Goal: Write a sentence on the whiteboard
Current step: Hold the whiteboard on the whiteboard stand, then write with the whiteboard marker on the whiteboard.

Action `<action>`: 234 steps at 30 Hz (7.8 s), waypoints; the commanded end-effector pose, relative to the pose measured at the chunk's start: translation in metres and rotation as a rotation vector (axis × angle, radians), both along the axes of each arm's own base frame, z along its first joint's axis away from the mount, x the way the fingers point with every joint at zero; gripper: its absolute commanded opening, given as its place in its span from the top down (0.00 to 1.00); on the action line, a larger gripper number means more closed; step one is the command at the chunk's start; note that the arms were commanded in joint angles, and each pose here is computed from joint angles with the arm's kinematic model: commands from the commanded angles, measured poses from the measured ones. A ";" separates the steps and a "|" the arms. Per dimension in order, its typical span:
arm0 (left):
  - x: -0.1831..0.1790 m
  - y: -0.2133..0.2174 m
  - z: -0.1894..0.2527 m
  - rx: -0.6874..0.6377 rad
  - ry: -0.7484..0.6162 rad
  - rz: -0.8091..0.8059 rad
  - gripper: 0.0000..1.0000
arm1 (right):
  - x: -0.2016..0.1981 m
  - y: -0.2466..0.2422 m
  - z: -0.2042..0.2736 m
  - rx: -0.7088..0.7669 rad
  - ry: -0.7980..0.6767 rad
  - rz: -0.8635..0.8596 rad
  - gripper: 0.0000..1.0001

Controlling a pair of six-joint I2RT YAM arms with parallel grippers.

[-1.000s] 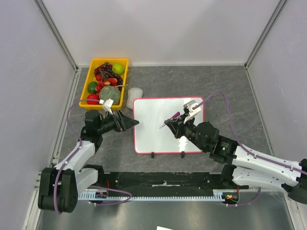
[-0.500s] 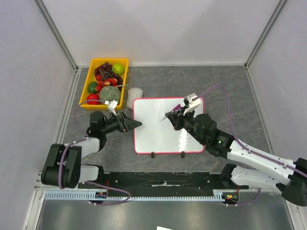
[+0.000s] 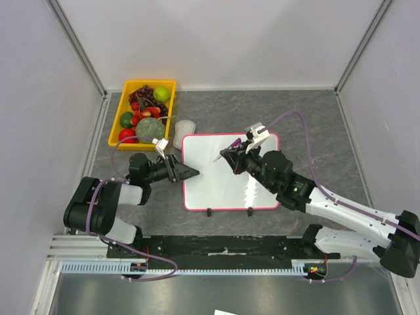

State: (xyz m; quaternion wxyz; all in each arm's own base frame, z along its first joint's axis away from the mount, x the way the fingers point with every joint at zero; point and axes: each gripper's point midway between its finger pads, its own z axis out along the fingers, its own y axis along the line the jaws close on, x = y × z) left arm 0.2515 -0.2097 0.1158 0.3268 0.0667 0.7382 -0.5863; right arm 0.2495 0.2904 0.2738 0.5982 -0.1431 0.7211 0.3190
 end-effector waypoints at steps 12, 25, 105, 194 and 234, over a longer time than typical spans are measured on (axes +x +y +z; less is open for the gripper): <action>0.005 0.011 -0.006 0.093 -0.099 0.093 0.33 | 0.016 0.021 0.032 0.054 -0.093 0.013 1.00; 0.003 0.009 -0.012 0.122 -0.110 0.053 0.65 | 0.031 0.033 0.032 0.031 -0.131 -0.005 1.00; -0.001 0.007 -0.014 0.110 -0.106 0.022 0.98 | 0.078 0.039 -0.033 -0.040 -0.089 -0.184 1.00; -0.002 0.006 -0.014 0.106 -0.107 0.016 0.98 | 0.076 0.022 -0.023 -0.041 -0.081 -0.226 1.00; -0.002 0.007 -0.014 0.108 -0.107 0.018 0.98 | 0.074 -0.008 -0.037 -0.061 -0.047 -0.295 1.00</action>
